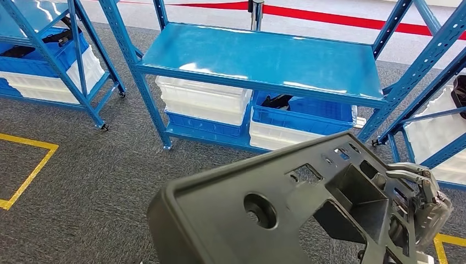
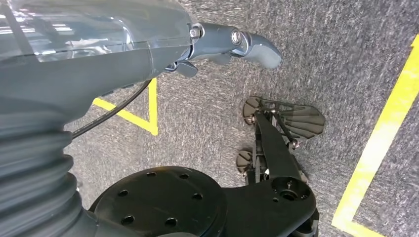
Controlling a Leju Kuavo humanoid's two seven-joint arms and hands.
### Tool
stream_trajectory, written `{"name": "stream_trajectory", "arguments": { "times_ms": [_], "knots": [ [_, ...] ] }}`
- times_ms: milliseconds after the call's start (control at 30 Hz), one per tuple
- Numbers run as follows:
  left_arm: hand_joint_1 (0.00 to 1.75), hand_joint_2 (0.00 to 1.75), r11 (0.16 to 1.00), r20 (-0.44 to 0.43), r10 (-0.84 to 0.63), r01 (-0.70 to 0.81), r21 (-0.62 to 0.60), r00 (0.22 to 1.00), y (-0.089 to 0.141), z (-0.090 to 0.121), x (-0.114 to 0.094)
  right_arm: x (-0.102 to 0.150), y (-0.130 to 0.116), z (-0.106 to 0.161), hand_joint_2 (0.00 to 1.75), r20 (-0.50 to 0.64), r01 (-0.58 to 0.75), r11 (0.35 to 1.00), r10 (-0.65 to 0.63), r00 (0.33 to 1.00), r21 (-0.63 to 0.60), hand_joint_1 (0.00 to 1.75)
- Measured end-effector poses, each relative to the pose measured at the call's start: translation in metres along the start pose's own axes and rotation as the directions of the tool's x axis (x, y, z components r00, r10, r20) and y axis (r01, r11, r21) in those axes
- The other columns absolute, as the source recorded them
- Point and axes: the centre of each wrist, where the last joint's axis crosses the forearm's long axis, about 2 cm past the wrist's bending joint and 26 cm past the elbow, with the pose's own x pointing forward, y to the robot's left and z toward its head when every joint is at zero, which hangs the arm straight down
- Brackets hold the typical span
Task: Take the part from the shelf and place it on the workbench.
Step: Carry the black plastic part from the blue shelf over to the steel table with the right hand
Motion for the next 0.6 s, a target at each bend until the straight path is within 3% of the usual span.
{"name": "stream_trajectory", "arguments": {
  "times_ms": [600],
  "knots": [
    [0.00,1.75,1.000,0.035,-0.006,0.007,-0.023,0.999,-0.0009,-0.0003,0.0008,0.0004,-0.0033,0.0017,1.75,-0.003,0.011,1.000,-0.011,1.000,-0.006,1.10]
  ]
}}
